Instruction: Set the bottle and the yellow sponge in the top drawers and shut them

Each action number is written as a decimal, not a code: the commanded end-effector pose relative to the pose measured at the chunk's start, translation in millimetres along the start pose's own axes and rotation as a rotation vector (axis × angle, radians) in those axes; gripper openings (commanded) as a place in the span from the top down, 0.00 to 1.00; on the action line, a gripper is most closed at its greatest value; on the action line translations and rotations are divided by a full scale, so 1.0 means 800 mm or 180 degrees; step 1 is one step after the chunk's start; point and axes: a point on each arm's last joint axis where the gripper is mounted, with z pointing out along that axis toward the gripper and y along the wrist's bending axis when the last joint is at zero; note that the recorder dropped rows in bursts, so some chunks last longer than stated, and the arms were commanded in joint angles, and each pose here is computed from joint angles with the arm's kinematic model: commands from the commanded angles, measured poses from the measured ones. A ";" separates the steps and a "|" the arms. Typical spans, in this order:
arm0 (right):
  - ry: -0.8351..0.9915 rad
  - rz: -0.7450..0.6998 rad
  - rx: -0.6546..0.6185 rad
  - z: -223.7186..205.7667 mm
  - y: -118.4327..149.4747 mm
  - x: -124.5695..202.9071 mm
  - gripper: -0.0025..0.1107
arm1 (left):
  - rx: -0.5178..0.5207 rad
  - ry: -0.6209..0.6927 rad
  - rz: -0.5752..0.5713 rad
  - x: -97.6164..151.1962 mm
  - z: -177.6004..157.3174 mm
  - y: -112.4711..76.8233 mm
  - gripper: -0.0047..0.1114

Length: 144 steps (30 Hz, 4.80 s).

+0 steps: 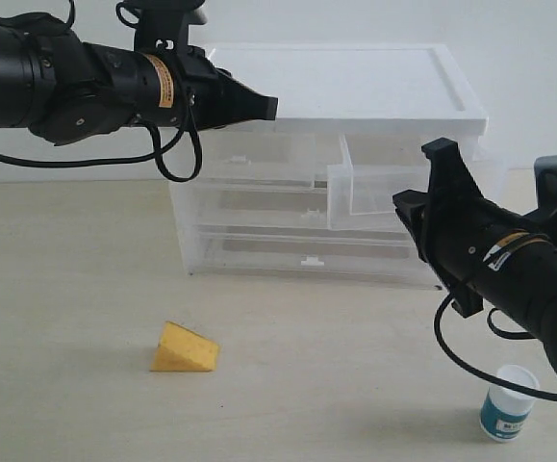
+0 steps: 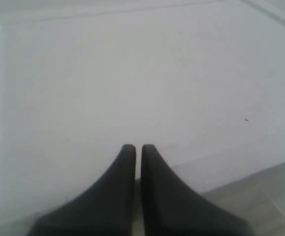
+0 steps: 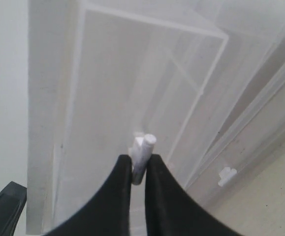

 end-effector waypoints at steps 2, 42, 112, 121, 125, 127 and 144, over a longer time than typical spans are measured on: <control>0.0055 -0.0084 0.0051 -0.005 -0.005 0.001 0.98 | -0.0139 0.0263 -0.0070 0.022 0.011 0.006 0.92; -0.0040 -0.0205 -0.0026 0.001 0.003 -0.002 0.98 | 0.0465 0.0066 0.0250 0.018 -0.015 -0.078 0.92; 0.2085 -0.2682 -0.1527 -0.102 -0.035 0.076 0.89 | 0.0351 0.0007 0.0069 0.020 0.021 -0.044 0.92; 0.1481 -0.4540 -0.0817 -0.139 -0.008 0.028 0.98 | 0.0353 0.0005 0.0095 0.020 0.021 -0.044 0.92; 0.1264 -0.4389 0.0012 -0.160 -0.006 0.000 0.97 | 0.0353 0.0005 0.0102 0.020 0.021 -0.044 0.92; 0.1219 -0.4176 0.0469 -0.159 0.000 -0.012 0.85 | 0.0353 0.0005 0.0102 0.020 0.021 -0.044 0.92; 0.2892 -0.4609 0.1970 -0.176 0.060 -0.034 0.45 | 0.0353 0.0005 0.0102 0.020 0.021 -0.044 0.92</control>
